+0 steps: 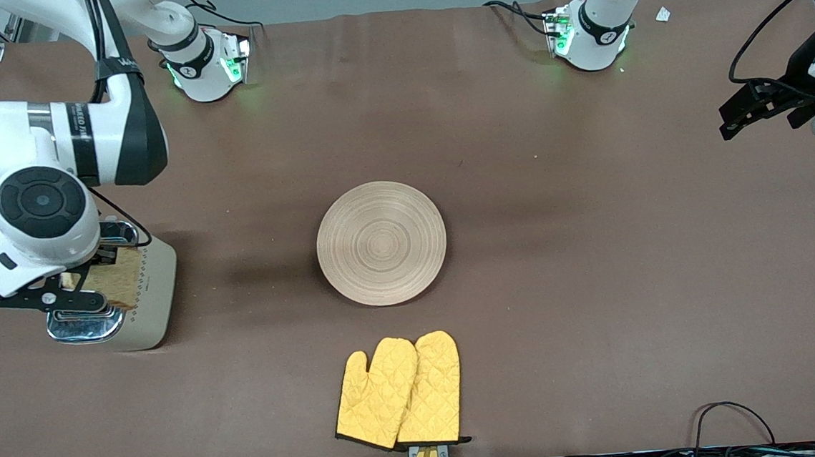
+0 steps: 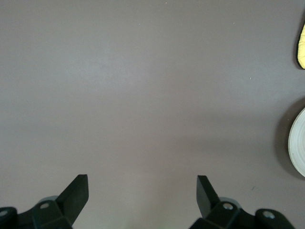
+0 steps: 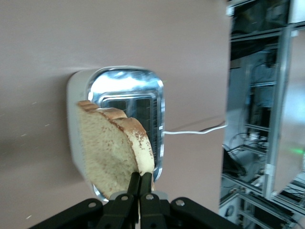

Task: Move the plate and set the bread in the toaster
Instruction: 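Lift the bread with the right gripper and carry it over the toaster, then lower the bread into the toaster slot with the right gripper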

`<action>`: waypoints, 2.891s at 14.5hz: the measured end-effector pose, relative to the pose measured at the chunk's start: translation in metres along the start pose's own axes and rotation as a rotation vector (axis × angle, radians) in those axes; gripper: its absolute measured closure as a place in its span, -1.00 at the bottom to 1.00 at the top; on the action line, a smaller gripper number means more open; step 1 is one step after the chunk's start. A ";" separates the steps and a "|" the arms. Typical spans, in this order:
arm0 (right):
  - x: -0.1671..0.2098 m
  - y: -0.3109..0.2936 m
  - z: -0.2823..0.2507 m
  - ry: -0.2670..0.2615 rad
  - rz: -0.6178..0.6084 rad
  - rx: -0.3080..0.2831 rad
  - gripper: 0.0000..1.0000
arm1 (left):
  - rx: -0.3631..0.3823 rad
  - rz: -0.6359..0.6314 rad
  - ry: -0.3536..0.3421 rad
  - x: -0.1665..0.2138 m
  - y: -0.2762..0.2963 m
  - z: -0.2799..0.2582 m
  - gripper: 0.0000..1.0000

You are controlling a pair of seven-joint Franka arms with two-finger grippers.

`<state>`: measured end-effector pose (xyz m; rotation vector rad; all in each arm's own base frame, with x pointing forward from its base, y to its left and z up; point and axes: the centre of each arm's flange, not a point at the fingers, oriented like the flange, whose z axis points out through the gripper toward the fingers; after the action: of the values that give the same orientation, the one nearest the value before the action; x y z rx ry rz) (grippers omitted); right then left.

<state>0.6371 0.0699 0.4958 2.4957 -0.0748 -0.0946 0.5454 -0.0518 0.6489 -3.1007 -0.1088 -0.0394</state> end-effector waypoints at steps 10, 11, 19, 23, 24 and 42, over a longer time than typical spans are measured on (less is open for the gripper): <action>0.003 0.020 0.038 -0.062 0.038 -0.052 0.95 | 0.000 0.002 -0.014 0.004 0.001 0.008 -1.00; 0.002 0.018 0.042 -0.070 0.035 -0.055 0.95 | 0.000 0.002 -0.015 0.004 0.001 0.008 -1.00; -0.002 0.011 0.055 -0.096 0.027 -0.063 0.95 | 0.000 0.002 -0.017 0.005 0.001 0.009 -1.00; -0.001 0.014 0.060 -0.106 0.031 -0.064 0.95 | 0.000 0.008 -0.017 0.005 0.004 0.009 -1.00; -0.002 0.014 0.063 -0.110 0.031 -0.064 0.95 | 0.000 0.008 -0.017 0.005 0.004 0.009 -1.00; 0.020 -0.015 0.124 -0.144 0.028 -0.018 0.91 | 0.000 0.011 -0.017 0.004 0.006 0.010 -1.00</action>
<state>0.6463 0.0059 0.3868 2.4656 -0.1686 -0.2622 0.5504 -0.0567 0.6392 -3.1018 -0.0928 -0.0123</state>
